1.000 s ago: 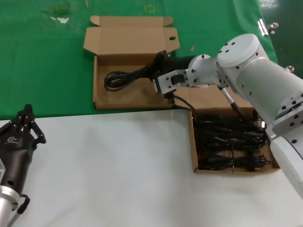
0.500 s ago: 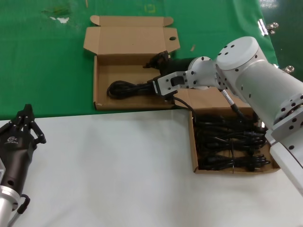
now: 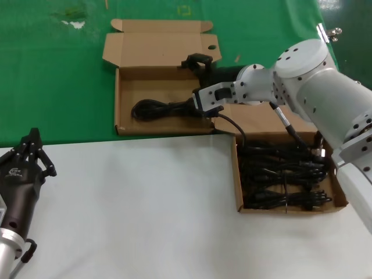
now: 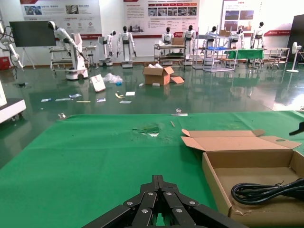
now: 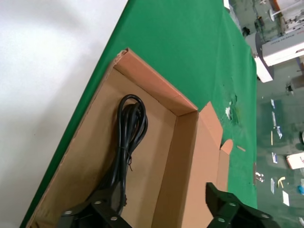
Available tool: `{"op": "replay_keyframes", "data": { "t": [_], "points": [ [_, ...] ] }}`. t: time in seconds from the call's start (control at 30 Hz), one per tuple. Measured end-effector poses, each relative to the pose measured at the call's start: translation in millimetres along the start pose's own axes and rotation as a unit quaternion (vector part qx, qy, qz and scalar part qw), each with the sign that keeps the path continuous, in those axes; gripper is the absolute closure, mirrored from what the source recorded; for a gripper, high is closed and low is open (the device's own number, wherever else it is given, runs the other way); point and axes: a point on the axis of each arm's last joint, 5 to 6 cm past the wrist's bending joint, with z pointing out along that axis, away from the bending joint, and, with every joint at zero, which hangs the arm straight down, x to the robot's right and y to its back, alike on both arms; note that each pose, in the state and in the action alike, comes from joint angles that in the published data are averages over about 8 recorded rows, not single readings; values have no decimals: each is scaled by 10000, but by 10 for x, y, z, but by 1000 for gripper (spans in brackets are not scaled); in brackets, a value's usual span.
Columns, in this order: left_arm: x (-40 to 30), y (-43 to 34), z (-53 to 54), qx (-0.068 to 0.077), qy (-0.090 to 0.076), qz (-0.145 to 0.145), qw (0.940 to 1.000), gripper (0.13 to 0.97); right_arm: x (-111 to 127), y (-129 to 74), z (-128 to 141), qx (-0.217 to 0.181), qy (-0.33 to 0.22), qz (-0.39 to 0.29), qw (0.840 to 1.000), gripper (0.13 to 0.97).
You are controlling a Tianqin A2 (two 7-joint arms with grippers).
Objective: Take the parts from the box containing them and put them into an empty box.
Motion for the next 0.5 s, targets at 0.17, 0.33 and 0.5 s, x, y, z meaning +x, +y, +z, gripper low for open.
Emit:
{"op": "replay_keyframes", "data": {
  "t": [0.17,0.33,0.5],
  "points": [
    [0,0,0,0,0,0,10000,957,17,75,-51,51,47,49,10000,459],
    [0,0,0,0,0,0,10000,957,22,178,-117,80,100,142,9998,370],
    [0,0,0,0,0,0,10000,957,11,298,-195,116,154,254,9995,265]
  ]
}}
